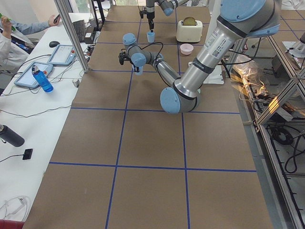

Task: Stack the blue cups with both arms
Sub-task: 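Carry the cup toward center with the left gripper while the right grasps its cup, then set the cup at center with the left gripper while the right lifts its cup, then move the held cup over the center cup with the right gripper while the left withdraws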

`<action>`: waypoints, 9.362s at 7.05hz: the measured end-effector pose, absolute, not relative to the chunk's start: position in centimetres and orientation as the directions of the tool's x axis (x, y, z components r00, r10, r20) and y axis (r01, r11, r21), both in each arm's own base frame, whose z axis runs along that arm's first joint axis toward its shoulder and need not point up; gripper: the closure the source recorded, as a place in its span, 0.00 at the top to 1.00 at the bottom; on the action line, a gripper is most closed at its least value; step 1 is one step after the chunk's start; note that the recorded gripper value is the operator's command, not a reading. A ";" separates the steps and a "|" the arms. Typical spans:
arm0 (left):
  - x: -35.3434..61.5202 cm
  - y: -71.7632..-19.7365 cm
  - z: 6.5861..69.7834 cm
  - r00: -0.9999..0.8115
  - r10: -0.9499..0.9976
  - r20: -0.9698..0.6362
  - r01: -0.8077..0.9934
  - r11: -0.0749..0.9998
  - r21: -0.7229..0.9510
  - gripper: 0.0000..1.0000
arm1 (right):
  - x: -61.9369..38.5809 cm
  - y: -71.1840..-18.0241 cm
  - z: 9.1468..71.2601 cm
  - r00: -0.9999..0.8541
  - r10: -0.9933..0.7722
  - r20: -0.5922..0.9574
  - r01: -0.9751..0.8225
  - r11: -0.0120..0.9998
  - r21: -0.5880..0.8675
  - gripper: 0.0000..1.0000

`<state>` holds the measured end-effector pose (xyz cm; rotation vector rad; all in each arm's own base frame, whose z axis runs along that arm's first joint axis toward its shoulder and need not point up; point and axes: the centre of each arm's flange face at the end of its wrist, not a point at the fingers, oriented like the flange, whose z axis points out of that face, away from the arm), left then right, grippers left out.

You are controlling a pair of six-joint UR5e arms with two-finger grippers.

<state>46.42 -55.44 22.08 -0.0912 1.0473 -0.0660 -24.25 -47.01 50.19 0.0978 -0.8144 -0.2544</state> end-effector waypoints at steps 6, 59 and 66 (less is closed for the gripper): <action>49.9 -53.5 21.2 0.515 -0.084 -0.853 0.009 0.996 -0.093 0.00 | -26.3 -48.4 49.1 0.647 -0.261 0.717 0.182 0.965 0.187 0.31; 41.2 -54.3 28.1 0.515 0.074 -0.854 -0.068 0.997 0.046 0.71 | -34.4 -51.3 29.7 0.553 -0.224 0.803 0.161 0.974 0.160 0.00; 24.6 -57.3 44.7 0.590 0.298 -0.750 -0.190 0.955 0.229 0.72 | -46.1 -46.4 16.5 0.544 -0.249 0.801 0.217 0.964 0.152 0.00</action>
